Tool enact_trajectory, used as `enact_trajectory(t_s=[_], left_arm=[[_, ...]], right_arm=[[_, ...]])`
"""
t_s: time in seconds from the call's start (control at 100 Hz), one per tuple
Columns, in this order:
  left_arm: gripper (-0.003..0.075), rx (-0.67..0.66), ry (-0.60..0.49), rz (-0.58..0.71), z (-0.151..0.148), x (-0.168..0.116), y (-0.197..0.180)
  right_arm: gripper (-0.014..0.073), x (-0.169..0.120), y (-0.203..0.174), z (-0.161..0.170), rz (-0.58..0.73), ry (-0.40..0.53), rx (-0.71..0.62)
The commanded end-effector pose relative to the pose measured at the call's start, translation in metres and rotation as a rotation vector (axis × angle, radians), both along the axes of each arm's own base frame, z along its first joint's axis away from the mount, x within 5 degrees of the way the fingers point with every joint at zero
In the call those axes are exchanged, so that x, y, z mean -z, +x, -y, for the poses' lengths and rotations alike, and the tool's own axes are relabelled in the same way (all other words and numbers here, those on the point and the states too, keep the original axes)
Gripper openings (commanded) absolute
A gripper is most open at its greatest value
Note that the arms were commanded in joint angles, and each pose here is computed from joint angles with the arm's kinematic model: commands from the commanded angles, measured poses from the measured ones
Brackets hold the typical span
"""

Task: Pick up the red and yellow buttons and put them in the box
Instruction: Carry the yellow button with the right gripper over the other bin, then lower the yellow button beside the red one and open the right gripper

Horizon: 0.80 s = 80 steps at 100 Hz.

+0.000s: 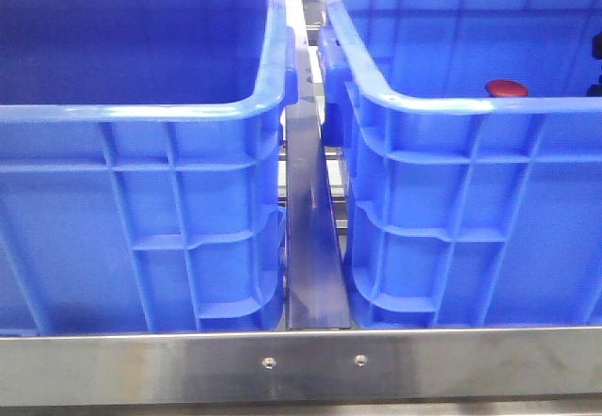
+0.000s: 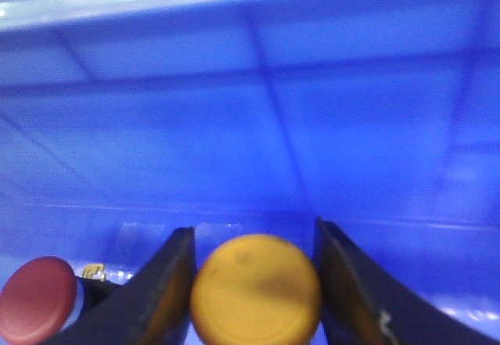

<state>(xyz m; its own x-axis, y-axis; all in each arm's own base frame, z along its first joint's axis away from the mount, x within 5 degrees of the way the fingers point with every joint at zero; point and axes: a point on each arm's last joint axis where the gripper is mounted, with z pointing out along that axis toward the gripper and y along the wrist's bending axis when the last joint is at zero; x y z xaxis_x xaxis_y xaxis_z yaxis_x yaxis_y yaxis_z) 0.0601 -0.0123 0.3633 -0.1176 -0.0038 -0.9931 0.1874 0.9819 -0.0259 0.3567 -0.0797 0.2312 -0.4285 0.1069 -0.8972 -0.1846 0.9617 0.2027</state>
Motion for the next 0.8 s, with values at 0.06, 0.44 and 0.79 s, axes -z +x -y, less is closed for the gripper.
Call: enact_trajectory(t_s=[0.06,0.44,0.79], left_arm=[[-0.0019,-0.002,-0.037,0.086,0.0,-0.014,-0.001],[-0.0019,-0.002,-0.037,0.086,0.0,-0.014,-0.001],[-0.0019,-0.002,-0.037,0.086,0.0,-0.014,-0.001]], right_arm=[[0.0224,-0.027,0.01,0.001,0.14,0.066,0.006],[0.0224,-0.008,0.025,-0.01,0.119,0.001,-0.059],[0.0234,0.0,0.027,-0.009,0.097,0.006,-0.055]])
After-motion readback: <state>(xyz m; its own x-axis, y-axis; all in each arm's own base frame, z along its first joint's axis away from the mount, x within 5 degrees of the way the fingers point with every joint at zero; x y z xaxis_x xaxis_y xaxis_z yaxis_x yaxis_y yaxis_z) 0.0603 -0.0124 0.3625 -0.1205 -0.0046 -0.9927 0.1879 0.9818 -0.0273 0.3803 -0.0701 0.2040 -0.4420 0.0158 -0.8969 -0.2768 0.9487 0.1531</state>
